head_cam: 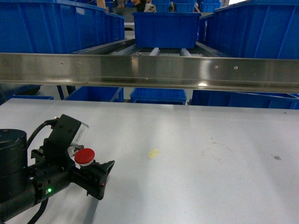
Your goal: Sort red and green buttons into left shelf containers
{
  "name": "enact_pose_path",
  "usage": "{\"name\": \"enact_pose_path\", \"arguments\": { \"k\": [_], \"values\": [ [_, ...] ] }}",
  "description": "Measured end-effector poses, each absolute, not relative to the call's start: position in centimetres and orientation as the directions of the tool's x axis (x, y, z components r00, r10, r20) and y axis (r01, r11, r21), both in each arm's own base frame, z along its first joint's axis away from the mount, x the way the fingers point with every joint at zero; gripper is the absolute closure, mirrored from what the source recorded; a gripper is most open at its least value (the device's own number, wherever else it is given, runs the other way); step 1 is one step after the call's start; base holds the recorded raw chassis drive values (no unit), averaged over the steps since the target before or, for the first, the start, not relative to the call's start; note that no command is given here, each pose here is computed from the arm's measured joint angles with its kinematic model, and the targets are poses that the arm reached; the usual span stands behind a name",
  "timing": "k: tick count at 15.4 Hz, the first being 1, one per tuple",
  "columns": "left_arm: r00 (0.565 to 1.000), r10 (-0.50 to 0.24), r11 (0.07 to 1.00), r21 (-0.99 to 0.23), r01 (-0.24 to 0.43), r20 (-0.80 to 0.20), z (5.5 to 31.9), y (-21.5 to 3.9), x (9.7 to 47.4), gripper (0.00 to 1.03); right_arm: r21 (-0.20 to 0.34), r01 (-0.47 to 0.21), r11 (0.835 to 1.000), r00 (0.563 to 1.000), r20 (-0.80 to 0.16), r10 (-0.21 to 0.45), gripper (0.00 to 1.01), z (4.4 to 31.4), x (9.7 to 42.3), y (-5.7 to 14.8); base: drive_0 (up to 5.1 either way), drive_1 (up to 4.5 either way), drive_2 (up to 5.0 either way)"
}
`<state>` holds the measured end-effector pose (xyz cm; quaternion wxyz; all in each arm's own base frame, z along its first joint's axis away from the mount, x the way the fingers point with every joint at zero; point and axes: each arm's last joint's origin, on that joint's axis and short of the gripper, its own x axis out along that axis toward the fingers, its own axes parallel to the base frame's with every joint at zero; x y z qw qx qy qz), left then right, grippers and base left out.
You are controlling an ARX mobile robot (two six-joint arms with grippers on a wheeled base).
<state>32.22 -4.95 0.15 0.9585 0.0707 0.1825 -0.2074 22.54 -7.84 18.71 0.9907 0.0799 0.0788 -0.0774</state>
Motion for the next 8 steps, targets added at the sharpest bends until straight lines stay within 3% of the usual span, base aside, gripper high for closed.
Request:
{"name": "enact_pose_path", "arguments": {
  "k": [5, 6, 8],
  "values": [
    [0.847, -0.372, 0.902, 0.068, 0.426, -0.379, 0.15, -4.95, 32.21, 0.67, 0.146, 0.166, 0.975, 0.976, -0.169, -0.141, 0.70, 18.71, 22.54, -7.84, 0.0, 0.00, 0.0],
    [0.847, -0.372, 0.902, 0.068, 0.426, -0.380, 0.14, -4.95, 32.20, 0.73, 0.146, 0.166, 0.975, 0.976, -0.169, -0.141, 0.70, 18.71, 22.54, -7.84, 0.0, 0.00, 0.0],
    [0.847, -0.372, 0.902, 0.068, 0.426, -0.380, 0.14, -4.95, 32.20, 0.73, 0.146, 0.166, 0.975, 0.976, -0.169, -0.141, 0.70, 18.71, 22.54, -7.84, 0.0, 0.00, 0.0]
  ]
}}
